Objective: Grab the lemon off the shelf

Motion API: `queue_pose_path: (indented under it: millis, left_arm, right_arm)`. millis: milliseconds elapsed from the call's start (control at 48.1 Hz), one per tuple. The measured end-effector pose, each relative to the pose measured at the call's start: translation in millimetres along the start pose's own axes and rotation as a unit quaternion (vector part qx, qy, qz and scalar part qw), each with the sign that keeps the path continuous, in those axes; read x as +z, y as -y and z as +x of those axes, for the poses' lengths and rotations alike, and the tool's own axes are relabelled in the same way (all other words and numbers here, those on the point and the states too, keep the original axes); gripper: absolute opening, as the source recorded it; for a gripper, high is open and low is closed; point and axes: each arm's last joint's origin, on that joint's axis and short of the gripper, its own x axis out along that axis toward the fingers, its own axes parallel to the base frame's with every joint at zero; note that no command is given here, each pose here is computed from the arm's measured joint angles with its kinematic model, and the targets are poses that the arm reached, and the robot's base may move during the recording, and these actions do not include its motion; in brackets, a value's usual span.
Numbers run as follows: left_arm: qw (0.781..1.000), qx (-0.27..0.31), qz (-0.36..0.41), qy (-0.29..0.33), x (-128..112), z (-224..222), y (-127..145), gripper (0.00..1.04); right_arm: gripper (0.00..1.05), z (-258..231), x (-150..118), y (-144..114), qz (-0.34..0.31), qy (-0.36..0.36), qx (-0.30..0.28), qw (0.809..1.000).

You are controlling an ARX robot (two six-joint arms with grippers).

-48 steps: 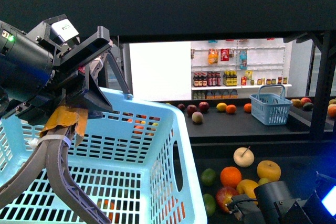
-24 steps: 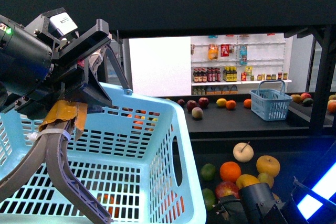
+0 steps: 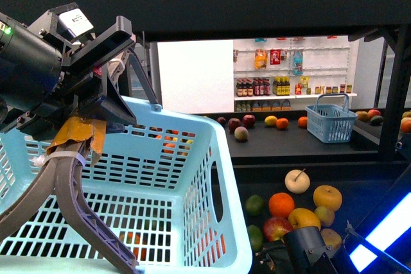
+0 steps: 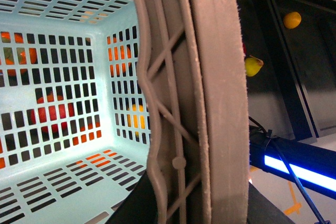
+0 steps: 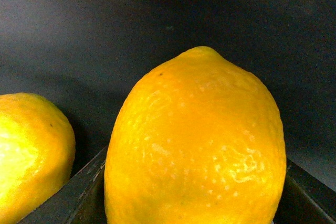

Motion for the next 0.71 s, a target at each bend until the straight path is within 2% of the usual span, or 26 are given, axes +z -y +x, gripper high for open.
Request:
queue_pose_path:
  millis: [416, 541, 707]
  left_arm:
    - [1.000, 0.000, 0.000, 0.000, 0.0, 0.0, 0.0, 0.17]
    - [1.000, 0.000, 0.000, 0.000, 0.0, 0.0, 0.0, 0.17]
    - [1.000, 0.000, 0.000, 0.000, 0.0, 0.0, 0.0, 0.17]
  right_arm:
    - [0.71, -18.0, 9.1, 13.1, 0.010, 0.024, -0.006, 1.000]
    - [0.71, -46.3, 28.8, 25.4, 0.011, 0.057, -0.007, 0.998]
    - [0.71, -135.8, 92.0, 58.0, 0.017, 0.152, -0.005, 0.988]
